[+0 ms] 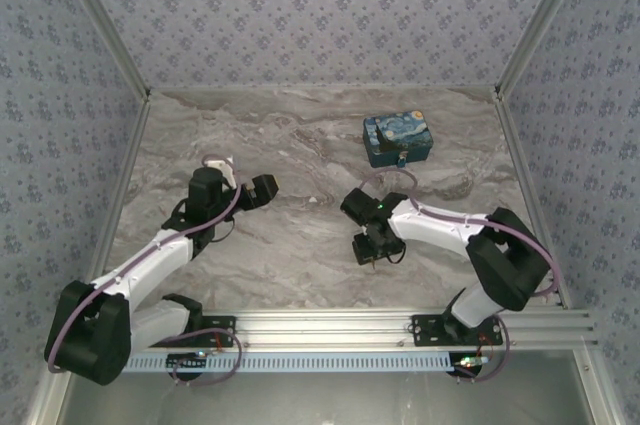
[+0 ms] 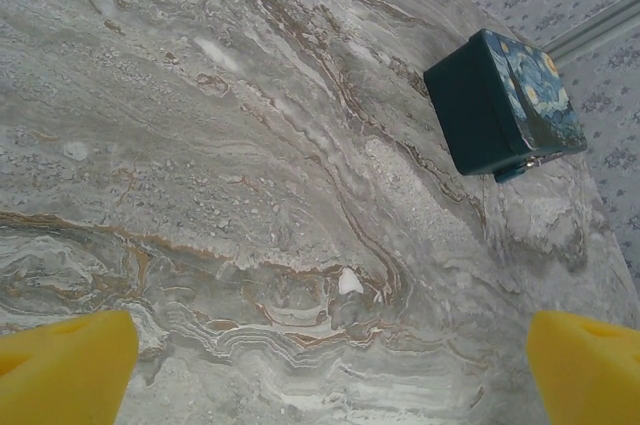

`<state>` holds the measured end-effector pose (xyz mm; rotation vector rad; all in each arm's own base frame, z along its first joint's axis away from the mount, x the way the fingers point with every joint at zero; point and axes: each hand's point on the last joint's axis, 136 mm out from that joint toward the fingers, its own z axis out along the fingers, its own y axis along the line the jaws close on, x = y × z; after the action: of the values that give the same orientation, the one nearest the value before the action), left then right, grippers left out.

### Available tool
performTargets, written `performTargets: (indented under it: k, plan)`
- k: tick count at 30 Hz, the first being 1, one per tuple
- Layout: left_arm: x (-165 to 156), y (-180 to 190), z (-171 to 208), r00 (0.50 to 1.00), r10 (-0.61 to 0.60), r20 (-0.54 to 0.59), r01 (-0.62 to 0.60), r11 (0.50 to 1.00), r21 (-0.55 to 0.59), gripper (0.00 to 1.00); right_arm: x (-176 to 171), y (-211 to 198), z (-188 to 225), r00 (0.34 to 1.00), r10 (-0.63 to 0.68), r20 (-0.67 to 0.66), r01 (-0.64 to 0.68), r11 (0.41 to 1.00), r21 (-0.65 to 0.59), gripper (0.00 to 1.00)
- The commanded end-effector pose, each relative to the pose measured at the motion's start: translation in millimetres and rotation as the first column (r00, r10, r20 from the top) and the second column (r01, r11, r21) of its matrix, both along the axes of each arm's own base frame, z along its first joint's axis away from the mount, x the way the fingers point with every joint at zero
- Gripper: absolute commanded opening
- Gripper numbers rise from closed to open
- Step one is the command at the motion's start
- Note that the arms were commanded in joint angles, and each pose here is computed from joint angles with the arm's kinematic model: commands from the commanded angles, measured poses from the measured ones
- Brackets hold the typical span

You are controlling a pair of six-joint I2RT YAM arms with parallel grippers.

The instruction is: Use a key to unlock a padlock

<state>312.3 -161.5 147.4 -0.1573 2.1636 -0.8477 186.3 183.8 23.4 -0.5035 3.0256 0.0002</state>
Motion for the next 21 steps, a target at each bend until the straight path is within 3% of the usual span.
performTargets:
  k: [1,13,21]
  plan:
    - [2,-1,12,0.999,0.004,0.035,-0.004,1.0,-0.009,0.99,0,8,-1,1.0,0.014,-0.022,-0.013,1.0,0.012,0.51]
    - [4,-1,8,1.0,0.007,0.022,-0.007,1.0,0.001,0.99,-3,10,-10,0.999,0.008,-0.044,-0.008,1.0,0.007,0.36]
    - [4,-1,7,1.0,0.006,0.02,-0.006,1.0,0.004,1.0,-2,8,-10,0.999,0.005,-0.042,-0.005,1.0,-0.003,0.21]
